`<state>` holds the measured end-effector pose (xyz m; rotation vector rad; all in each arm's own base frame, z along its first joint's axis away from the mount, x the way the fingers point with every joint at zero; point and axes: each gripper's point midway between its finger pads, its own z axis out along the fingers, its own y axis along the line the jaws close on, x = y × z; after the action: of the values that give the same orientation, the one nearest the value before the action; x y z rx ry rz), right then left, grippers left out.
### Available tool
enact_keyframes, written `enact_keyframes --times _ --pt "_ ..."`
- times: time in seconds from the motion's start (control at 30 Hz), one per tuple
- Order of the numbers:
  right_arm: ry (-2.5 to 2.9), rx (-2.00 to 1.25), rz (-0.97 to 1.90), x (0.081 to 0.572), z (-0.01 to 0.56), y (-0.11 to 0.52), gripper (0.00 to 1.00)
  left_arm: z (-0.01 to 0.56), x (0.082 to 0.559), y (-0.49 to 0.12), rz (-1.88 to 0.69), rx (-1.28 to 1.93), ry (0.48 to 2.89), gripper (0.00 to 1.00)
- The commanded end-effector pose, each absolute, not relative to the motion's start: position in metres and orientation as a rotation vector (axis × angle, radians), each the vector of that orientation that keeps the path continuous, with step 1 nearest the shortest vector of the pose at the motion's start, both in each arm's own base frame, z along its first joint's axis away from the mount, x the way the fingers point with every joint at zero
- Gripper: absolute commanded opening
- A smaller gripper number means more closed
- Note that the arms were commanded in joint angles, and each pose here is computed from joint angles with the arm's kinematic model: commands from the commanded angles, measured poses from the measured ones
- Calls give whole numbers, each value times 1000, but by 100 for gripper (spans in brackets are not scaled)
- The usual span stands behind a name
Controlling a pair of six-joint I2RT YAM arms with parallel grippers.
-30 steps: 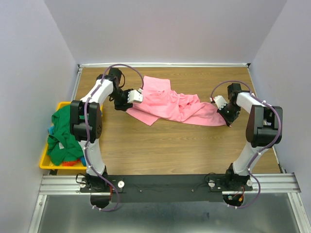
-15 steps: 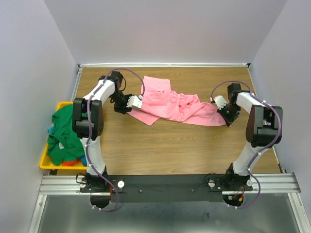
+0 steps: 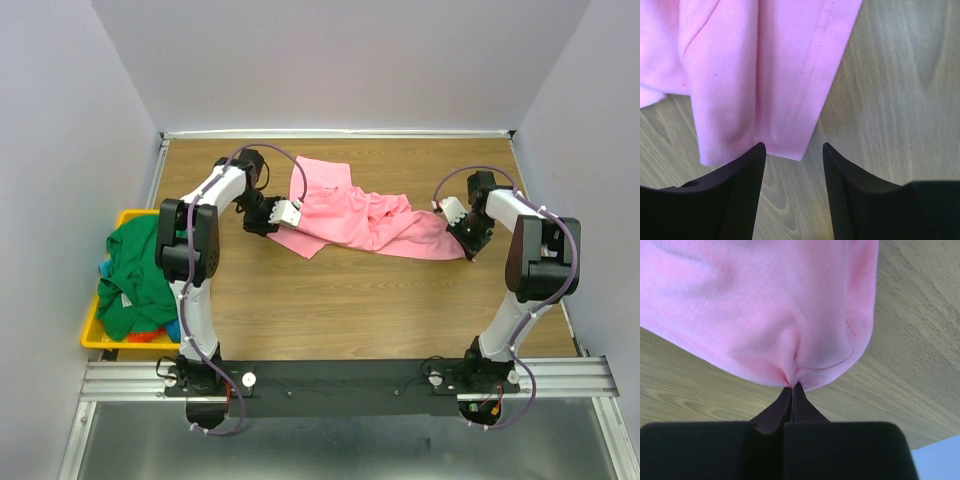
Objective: Fold and stack the t-shirts
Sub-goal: Flatten out the tshirt
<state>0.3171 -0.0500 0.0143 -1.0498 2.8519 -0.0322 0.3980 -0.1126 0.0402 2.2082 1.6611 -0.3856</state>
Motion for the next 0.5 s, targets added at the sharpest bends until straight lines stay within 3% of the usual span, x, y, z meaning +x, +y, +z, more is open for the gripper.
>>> enact_keyframes --times 0.0,0.37,0.47 --pt "2929 -1058 31 300 -1 -46 1 34 405 -118 -407 2203 1653 57" --pt "2928 -1056 24 301 -1 -48 1 6 396 -103 -438 2286 1751 58" --pt "2927 -1055 21 302 0 -48 1 2 391 -101 -458 2299 1776 46"
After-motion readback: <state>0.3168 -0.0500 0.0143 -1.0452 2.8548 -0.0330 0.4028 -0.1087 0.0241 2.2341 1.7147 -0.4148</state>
